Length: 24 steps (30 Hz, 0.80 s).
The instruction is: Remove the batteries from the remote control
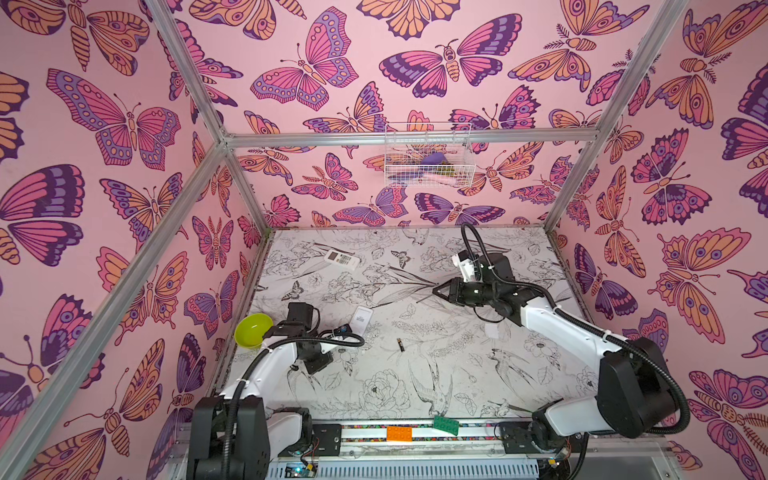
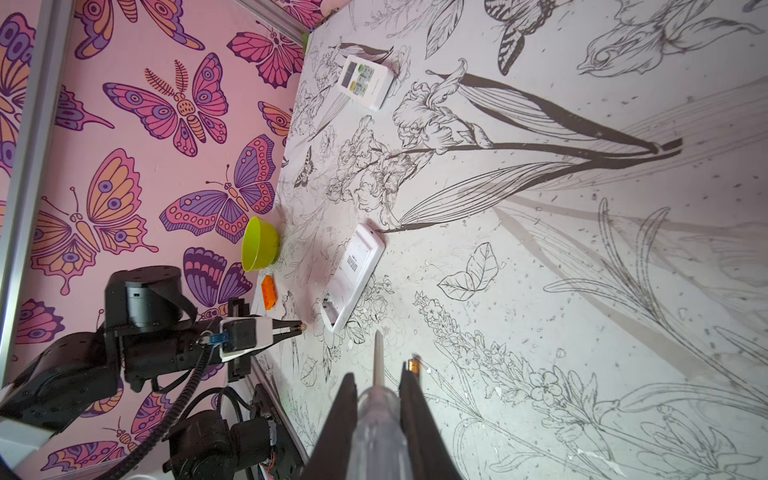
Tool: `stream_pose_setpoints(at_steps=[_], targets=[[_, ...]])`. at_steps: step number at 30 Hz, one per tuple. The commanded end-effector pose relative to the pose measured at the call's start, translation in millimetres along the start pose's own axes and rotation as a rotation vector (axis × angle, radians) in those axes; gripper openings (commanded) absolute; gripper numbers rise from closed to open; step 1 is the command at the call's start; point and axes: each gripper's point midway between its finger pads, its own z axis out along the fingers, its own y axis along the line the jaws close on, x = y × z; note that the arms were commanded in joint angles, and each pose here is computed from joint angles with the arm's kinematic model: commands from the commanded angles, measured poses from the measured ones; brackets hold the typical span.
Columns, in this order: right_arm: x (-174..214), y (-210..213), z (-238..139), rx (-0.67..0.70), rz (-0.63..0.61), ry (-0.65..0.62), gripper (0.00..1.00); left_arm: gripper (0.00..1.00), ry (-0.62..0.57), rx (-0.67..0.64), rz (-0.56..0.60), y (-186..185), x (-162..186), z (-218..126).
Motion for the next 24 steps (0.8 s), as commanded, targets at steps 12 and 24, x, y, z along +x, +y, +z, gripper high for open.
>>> stream_pose_setpoints(at_steps=[12,24], targets=[[2,-22,-21,0.063,-0.003,-0.042,0.0,0.0,-0.247,0.099,0.062,-6,-99,-49],[24,-40,-32,0.115,0.025,-0.023,0.0,0.0,-0.113,0.3,0.12,-47,-170,0]])
